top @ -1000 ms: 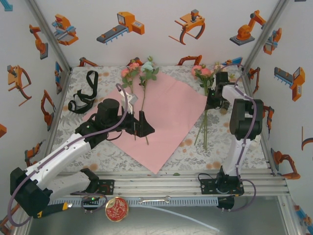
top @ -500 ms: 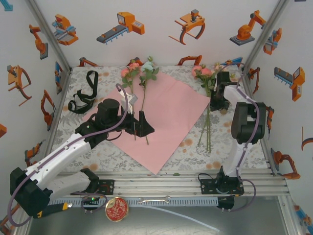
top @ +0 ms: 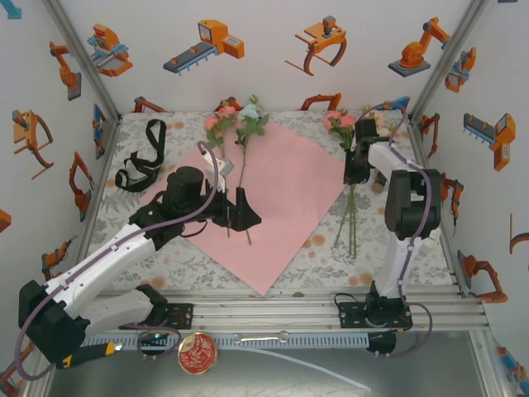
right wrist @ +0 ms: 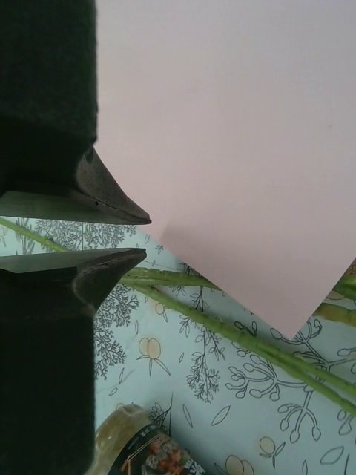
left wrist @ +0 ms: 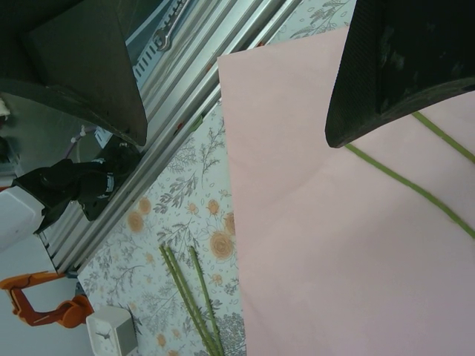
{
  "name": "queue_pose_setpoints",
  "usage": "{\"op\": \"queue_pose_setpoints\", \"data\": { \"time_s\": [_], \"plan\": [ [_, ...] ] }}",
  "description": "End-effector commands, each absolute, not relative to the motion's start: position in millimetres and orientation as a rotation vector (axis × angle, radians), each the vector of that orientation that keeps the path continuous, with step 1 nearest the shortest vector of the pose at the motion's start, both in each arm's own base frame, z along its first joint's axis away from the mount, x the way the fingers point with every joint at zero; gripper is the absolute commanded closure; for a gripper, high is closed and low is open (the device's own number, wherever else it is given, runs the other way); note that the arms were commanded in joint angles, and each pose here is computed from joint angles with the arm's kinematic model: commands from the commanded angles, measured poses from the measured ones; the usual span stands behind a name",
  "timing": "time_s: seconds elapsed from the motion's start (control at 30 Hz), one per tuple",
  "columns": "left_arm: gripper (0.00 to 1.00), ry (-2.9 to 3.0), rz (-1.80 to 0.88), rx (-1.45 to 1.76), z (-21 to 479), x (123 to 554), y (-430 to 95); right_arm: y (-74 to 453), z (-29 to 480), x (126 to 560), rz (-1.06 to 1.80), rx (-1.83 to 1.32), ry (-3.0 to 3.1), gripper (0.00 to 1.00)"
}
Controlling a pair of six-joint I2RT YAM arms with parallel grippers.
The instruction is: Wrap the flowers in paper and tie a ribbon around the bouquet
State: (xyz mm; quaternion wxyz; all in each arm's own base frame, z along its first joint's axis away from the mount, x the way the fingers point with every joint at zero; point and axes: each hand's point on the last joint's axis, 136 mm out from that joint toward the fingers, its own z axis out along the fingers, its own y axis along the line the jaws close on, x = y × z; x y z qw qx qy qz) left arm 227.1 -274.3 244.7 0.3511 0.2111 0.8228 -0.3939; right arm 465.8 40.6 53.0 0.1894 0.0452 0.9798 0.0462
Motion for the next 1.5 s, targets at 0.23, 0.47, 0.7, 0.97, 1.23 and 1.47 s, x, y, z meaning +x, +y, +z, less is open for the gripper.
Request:
{"op": "queue_pose_setpoints", "data": {
  "time_s": [0.23, 0.47, 0.7, 0.97, 1.23, 1.47],
  "plan": [
    [0.03, 2.094, -1.011, 0.571, 254.6, 225.1, -274.2, 22.2, 61.2, 457.8, -0.079, 0.128, 2.760, 0.76],
    [0.03, 2.095, -1.017, 0.569, 254.5, 225.4, -275.1, 19.7, 51.9, 456.5, -0.104, 0.130, 2.784, 0.75],
    [0.03, 2.094, -1.004, 0.563, 254.8, 225.0, -272.0, 12.5, 61.1, 457.6, -0.163, 0.133, 2.762, 0.72],
    [0.03, 2.099, -1.009, 0.568, 253.2, 224.8, -273.4, -7.3, 70.5, 452.0, -0.302, 0.134, 2.738, 0.71],
    [0.03, 2.095, -1.007, 0.565, 254.5, 224.7, -272.7, 6.2, 45.1, 454.1, -0.202, 0.135, 2.798, 0.74],
    [0.03, 2.100, -0.999, 0.559, 254.1, 224.4, -270.6, 4.6, 34.7, 454.7, -0.221, 0.134, 2.818, 0.80]
  ]
}}
